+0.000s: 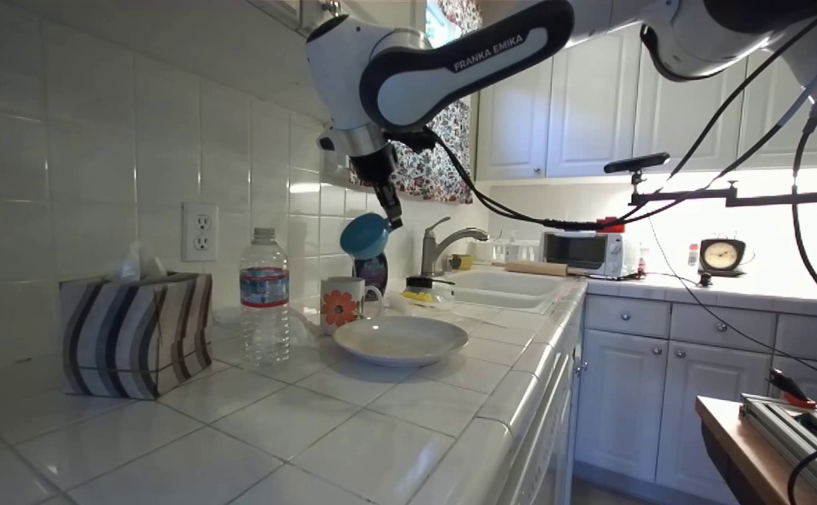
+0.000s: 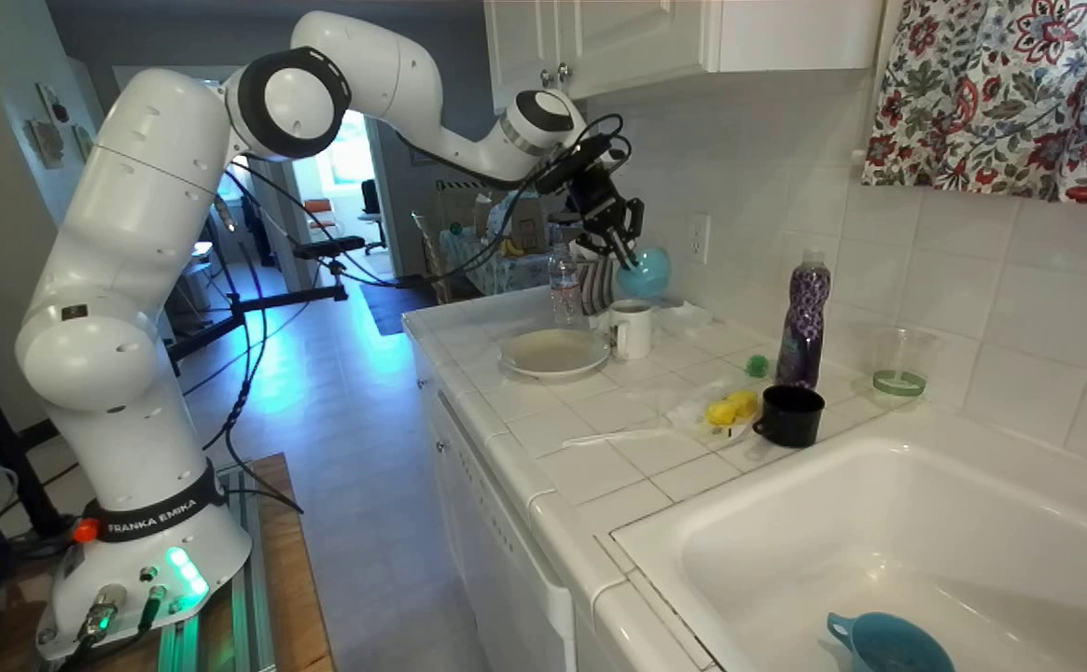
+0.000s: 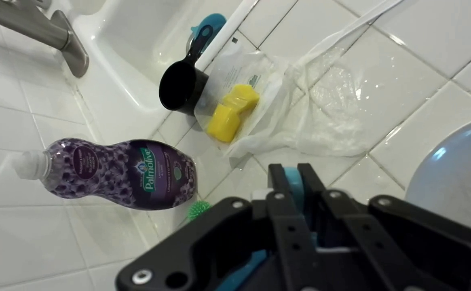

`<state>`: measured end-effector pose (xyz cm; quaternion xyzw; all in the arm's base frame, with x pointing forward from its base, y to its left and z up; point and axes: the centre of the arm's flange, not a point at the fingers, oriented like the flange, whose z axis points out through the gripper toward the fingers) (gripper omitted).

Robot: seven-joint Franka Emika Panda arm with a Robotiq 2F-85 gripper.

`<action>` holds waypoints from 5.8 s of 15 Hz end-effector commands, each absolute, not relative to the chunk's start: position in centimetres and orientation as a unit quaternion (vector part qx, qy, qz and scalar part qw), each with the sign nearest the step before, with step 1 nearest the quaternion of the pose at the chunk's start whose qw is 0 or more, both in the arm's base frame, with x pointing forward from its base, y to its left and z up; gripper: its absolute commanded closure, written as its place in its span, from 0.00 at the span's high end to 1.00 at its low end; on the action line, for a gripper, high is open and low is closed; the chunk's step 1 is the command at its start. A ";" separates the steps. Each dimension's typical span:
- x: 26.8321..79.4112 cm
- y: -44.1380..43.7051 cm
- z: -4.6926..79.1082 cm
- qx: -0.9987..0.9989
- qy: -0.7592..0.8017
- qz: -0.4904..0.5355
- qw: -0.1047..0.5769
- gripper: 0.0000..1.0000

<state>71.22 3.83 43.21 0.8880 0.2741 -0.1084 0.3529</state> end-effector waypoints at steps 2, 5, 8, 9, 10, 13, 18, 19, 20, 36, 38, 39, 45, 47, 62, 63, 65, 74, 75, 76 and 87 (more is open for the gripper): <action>73.0 4.8 43.7 0.874 0.289 -0.113 0.374 0.03; 73.3 5.2 43.7 0.871 0.294 -0.114 0.377 0.03; 73.4 5.3 43.6 0.866 0.299 -0.121 0.382 0.03; 73.4 5.4 43.7 0.864 0.300 -0.123 0.384 0.03; 73.4 5.4 43.7 0.863 0.301 -0.126 0.386 0.03; 73.1 5.5 43.7 0.859 0.302 -0.134 0.390 0.03; 72.9 6.0 43.5 0.858 0.305 -0.138 0.391 0.03; 72.9 6.0 43.5 0.857 0.305 -0.139 0.391 0.03; 72.8 6.0 43.5 0.857 0.305 -0.141 0.391 0.03; 72.8 6.0 43.1 0.836 0.308 -0.178 0.417 0.03; 72.9 6.1 43.0 0.833 0.308 -0.181 0.422 0.03; 72.9 6.1 43.0 0.832 0.309 -0.182 0.424 0.03; 73.4 6.6 43.0 0.822 0.312 -0.189 0.438 0.03; 73.5 6.8 43.1 0.820 0.313 -0.190 0.440 0.03; 74.4 8.0 42.9 0.798 0.327 -0.229 0.452 0.03; 74.5 8.2 42.9 0.796 0.328 -0.232 0.453 0.03; 74.7 8.4 42.9 0.792 0.330 -0.237 0.455 0.03; 75.7 9.1 42.7 0.779 0.342 -0.249 0.463 0.03; 75.8 9.2 42.7 0.778 0.344 -0.249 0.463 0.03; 75.9 9.2 42.7 0.777 0.345 -0.250 0.463 0.03; 77.0 9.5 42.1 0.759 0.363 -0.276 0.465 0.03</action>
